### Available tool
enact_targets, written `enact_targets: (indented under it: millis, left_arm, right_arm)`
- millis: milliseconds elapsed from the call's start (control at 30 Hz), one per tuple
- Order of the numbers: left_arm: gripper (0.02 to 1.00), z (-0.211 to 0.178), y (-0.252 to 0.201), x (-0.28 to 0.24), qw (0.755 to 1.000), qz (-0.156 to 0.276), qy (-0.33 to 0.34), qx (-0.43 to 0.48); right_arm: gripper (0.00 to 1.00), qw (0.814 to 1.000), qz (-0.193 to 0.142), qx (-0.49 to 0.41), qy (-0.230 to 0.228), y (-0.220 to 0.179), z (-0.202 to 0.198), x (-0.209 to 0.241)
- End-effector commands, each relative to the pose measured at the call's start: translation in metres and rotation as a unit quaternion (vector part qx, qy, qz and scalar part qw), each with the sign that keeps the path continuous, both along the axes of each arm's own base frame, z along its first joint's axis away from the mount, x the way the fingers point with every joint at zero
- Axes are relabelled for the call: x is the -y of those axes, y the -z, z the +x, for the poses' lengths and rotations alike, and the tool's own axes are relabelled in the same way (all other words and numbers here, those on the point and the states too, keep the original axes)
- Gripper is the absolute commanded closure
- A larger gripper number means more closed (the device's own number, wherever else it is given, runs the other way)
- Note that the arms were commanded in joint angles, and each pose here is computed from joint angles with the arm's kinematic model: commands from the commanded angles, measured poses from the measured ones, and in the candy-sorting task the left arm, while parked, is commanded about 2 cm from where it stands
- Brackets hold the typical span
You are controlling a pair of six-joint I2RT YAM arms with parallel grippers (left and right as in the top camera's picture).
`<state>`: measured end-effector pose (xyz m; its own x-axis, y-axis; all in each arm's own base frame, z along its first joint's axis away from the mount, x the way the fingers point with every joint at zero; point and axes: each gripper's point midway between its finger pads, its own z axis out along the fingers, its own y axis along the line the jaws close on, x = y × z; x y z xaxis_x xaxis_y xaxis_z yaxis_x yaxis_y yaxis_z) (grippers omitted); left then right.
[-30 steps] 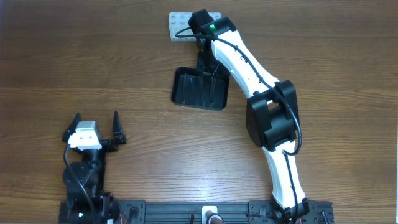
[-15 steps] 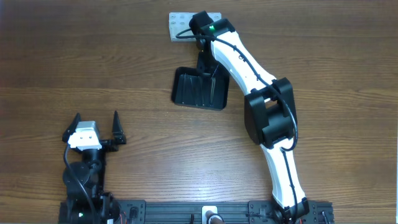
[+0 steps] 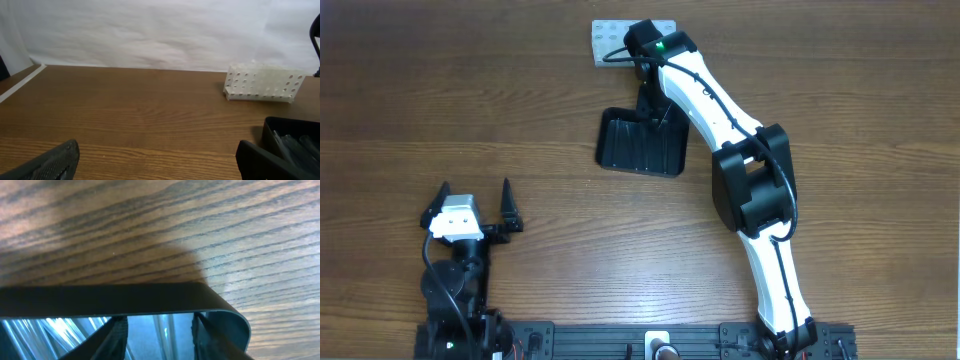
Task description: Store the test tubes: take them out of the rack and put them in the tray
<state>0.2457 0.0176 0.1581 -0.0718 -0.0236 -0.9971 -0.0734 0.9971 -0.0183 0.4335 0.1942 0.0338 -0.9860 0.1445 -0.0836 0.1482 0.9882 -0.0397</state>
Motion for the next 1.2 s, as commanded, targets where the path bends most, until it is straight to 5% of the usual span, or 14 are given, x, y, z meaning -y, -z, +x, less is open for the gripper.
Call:
enact_targets:
  millis: [33, 267, 533, 800, 1200]
  left_arm:
    - [0.02, 0.0, 0.001, 0.001, 1.0, 0.007, 0.005, 0.0]
    - [0.02, 0.0, 0.001, 0.001, 1.0, 0.007, 0.005, 0.0]
    - [0.02, 0.0, 0.001, 0.001, 1.0, 0.007, 0.005, 0.0]
    - [0.02, 0.0, 0.001, 0.001, 1.0, 0.007, 0.005, 0.0]
    - [0.018, 0.0, 0.001, 0.001, 1.0, 0.007, 0.005, 0.0]
  right_arm:
    - [0.498, 1.0, 0.009, -0.003, -0.012, -0.008, 0.001, 0.0]
    - [0.364, 0.997, 0.024, 0.044, -0.059, -0.078, 0.007, 0.003]
    - [0.009, 0.982, -0.012, 0.107, -0.157, -0.152, 0.002, 0.034]
    - [0.007, 0.971, -0.042, 0.117, -0.206, -0.224, -0.047, 0.084]
    - [0.009, 0.98, -0.06, 0.139, -0.129, -0.276, -0.16, 0.171]
